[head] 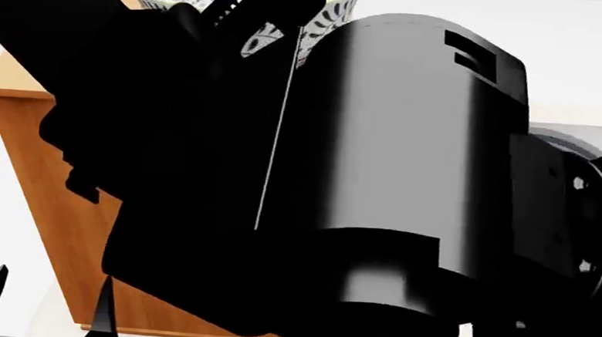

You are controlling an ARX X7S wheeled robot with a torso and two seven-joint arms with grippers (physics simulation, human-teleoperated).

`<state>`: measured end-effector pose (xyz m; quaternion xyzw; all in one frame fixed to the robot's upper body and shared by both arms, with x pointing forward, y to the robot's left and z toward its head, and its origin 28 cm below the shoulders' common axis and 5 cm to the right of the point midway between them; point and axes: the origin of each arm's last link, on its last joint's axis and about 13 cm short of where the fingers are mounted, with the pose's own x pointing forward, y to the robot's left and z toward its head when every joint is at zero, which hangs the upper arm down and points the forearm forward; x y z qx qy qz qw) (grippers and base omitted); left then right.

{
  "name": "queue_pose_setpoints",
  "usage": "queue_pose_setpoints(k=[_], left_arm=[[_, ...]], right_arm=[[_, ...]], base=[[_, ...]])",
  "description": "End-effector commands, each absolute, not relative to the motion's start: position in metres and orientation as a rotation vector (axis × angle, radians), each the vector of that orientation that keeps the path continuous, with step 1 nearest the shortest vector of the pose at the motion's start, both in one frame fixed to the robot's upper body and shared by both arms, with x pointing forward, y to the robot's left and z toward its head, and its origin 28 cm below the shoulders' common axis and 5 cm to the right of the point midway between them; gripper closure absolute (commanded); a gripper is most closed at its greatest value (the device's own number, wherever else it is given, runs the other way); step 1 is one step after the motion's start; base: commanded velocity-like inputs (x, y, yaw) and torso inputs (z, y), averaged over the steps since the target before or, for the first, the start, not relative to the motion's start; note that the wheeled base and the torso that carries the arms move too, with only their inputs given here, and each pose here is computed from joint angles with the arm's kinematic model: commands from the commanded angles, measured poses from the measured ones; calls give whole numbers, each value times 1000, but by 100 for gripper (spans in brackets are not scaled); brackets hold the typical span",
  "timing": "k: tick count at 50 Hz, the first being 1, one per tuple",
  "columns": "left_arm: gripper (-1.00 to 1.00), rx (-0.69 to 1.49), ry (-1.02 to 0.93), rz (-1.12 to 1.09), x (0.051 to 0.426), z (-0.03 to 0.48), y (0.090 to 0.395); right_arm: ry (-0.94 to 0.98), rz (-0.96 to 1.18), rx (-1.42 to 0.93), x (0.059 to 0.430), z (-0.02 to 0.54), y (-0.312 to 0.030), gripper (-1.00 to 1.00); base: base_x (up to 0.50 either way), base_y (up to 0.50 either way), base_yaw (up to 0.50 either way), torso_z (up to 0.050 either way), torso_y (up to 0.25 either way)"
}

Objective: Put the bowl on the top of the cabinet.

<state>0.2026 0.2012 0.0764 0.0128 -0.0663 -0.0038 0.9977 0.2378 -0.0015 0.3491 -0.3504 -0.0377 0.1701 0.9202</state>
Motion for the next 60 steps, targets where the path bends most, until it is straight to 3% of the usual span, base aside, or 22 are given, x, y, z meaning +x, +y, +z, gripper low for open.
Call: queue_pose_setpoints(k=[1,31,47,60], left_arm=[[-100,28,-132,-12,203,77,199],[-100,30,-135,-15,202,77,199],[-100,35,-131,-18,203,76,197],[-100,37,-128,-19,204,75,196]], right_arm=[[-129,350,-716,222,356,-12,-100],[-242,258,-761,189,367,-48,-100],[-306,245,-770,165,338,-79,-100],[-293,192,-735,165,299,-106,-100]], base=[[0,0,0,0,0],[0,0,0,0,0],[0,0,0,0,0],[0,0,0,0,0]])
